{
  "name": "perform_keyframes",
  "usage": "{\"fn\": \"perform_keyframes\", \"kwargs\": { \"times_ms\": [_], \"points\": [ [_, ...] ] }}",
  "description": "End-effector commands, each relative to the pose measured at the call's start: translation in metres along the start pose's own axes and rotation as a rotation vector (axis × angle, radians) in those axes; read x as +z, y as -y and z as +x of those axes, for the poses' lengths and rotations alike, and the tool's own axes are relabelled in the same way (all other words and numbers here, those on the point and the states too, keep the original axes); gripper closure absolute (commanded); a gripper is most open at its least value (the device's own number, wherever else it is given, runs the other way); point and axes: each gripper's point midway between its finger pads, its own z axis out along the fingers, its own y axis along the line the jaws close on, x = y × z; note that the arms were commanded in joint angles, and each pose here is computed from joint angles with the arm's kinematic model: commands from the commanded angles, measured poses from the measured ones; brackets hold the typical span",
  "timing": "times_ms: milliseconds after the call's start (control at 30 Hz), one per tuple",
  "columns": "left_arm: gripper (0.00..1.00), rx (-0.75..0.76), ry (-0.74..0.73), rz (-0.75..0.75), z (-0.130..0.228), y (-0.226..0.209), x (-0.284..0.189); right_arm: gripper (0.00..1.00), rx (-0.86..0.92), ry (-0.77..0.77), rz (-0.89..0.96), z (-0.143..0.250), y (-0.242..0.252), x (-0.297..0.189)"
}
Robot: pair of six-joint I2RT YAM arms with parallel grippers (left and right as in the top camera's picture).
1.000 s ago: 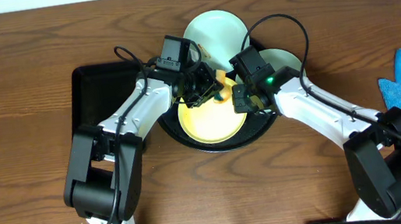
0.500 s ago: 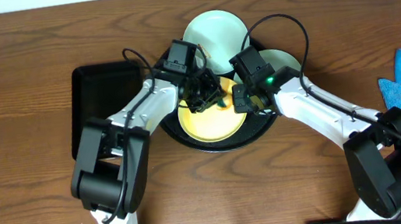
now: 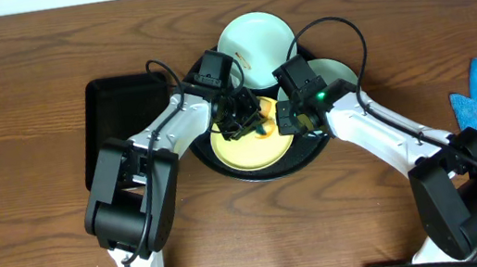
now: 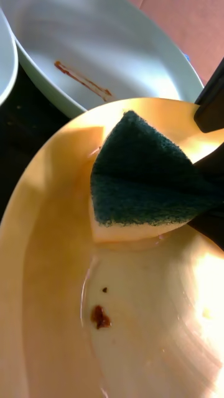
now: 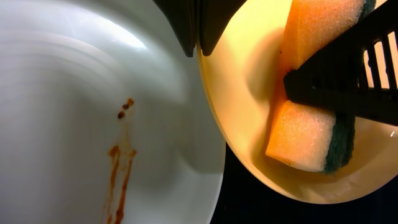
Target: Clean dirty plates on tray and stack at the side
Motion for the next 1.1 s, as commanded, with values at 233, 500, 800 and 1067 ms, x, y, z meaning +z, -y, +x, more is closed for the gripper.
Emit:
{"fn": "perform_keyframes", "kwargs": {
  "times_ms": [233, 500, 800, 1067],
  "points": [
    [0.93, -0.011, -0.033, -0.05, 0.007, -0.017, 0.0, 0.99, -0.016, 0.005, 0.001, -0.001, -0.001, 0.0],
    [0.93, -0.059, -0.027, -0.06, 0.001, -0.026, -0.014, 0.99, -0.016, 0.008, 0.0, -0.001, -0.001, 0.0],
    [0.92, -0.075, -0.024, -0.068, 0.003, -0.028, -0.032, 0.99, -0.016, 0.009, -0.001, -0.001, -0.002, 0.0],
    [0.93, -0.086, -0.041, -0.097, 0.004, -0.041, -0.038, 0.99, -0.016, 0.008, -0.001, -0.001, -0.001, 0.0]
  ]
}}
